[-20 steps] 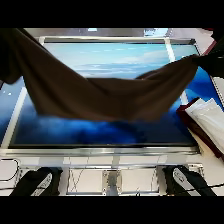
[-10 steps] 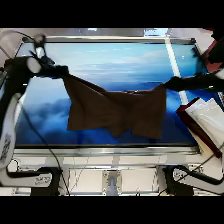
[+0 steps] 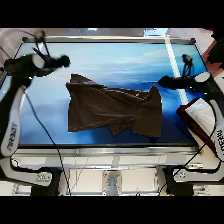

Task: Fold the shirts.

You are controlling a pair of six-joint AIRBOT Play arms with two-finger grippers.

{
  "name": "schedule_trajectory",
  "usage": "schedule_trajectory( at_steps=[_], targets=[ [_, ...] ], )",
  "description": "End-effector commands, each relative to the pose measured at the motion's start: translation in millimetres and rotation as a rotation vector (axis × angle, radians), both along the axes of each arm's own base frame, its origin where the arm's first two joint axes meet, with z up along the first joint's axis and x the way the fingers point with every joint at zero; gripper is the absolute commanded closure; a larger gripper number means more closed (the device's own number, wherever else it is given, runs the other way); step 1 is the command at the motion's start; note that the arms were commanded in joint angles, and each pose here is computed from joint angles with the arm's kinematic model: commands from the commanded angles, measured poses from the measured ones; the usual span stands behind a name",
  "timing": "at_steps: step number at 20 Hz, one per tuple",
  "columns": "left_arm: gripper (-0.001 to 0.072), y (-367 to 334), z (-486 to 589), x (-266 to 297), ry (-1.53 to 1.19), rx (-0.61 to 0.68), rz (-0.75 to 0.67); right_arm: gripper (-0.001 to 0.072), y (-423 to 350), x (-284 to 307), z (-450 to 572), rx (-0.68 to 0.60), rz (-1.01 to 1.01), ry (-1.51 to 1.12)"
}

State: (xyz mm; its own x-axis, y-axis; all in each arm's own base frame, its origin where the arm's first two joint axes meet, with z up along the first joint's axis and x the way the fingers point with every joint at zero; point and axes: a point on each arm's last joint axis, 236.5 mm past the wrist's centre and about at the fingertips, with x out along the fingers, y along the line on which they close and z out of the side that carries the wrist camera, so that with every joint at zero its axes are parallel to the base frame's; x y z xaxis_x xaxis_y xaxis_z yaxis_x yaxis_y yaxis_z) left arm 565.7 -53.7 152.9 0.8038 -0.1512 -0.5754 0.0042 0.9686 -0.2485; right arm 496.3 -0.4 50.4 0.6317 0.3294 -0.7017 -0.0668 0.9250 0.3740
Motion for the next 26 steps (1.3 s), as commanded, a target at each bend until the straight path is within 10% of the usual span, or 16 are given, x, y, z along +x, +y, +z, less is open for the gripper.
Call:
schedule_trajectory(
  at_steps=[1,6,19,26],
  targets=[
    [0.0206,44,107,-41,-0.156,0.116,0.059,0.0268,-57,-3,50,-0.051,-0.091,-0.070],
    [0.0207,103,133,-165,-0.034,0.288,0.197,0.0268,-87,-47,50,-0.023,-0.103,0.040],
    [0.0208,2,-191,-323,0.598,-0.572,0.528,0.0268,-64,-72,1,0.047,-0.034,0.179],
    [0.0310,-8,-216,-307,0.603,-0.677,0.566,0.0268,-64,-72,1,0.047,-0.036,0.177]
  ],
)
